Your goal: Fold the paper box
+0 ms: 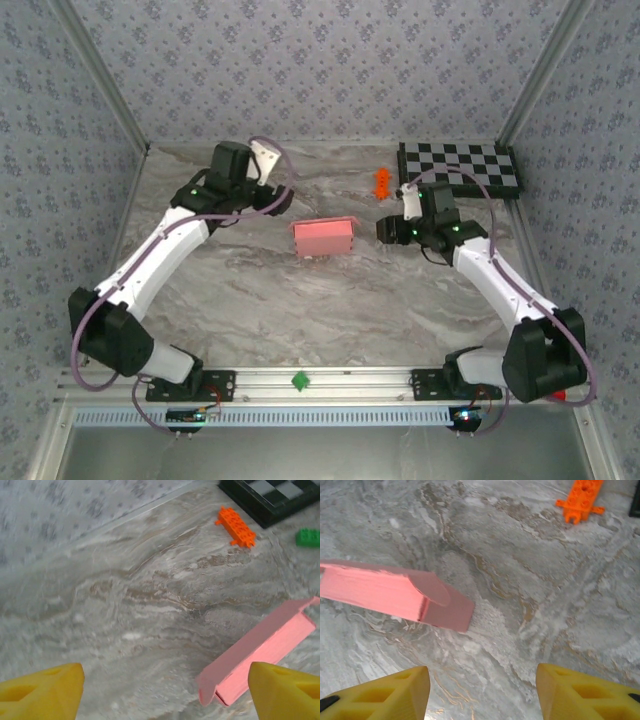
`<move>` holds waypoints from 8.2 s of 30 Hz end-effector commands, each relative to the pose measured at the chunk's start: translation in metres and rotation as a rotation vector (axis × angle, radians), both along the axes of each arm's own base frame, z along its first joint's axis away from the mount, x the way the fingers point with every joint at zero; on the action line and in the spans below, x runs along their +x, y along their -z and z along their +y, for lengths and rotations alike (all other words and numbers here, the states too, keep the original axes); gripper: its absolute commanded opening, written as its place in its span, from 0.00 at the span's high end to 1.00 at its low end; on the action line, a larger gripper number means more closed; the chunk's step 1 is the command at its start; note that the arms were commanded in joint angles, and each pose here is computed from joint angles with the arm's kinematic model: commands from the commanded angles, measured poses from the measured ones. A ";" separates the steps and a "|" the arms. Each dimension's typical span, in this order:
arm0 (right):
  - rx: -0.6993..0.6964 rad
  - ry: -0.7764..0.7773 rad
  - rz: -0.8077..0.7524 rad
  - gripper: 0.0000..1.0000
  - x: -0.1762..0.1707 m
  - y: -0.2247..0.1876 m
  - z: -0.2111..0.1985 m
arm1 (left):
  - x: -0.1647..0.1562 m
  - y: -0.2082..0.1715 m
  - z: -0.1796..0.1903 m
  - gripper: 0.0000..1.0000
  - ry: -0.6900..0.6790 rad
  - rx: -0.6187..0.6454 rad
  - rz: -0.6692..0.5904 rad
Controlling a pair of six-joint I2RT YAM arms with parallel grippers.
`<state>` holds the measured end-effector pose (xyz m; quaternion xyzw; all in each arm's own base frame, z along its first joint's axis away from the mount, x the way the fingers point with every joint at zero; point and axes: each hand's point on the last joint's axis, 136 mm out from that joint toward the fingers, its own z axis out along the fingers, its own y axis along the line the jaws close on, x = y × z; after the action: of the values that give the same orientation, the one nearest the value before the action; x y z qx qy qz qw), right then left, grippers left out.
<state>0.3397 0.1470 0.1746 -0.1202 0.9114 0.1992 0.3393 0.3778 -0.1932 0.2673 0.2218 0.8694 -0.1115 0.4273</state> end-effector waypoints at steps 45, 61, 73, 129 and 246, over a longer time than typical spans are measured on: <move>0.043 -0.214 0.182 0.56 0.032 0.031 0.068 | -0.022 0.114 -0.035 0.55 -0.002 -0.338 0.482; 0.053 -0.206 0.201 0.60 0.030 0.039 0.069 | -0.018 0.115 -0.046 0.61 0.026 -0.392 0.491; 0.069 -0.204 0.215 0.64 0.032 0.043 0.072 | -0.015 0.119 -0.048 0.65 0.028 -0.401 0.502; 0.064 -0.236 0.231 0.80 0.030 0.032 0.085 | -0.014 0.116 -0.057 0.83 0.037 -0.450 0.536; 0.035 -0.247 0.369 0.87 0.004 0.068 0.089 | -0.023 0.121 -0.047 0.73 0.002 -0.312 0.505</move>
<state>0.3559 0.2371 0.1219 -0.1914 0.9237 0.2847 0.1707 0.3550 -0.2372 0.1279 0.1043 0.9263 -0.2943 0.2111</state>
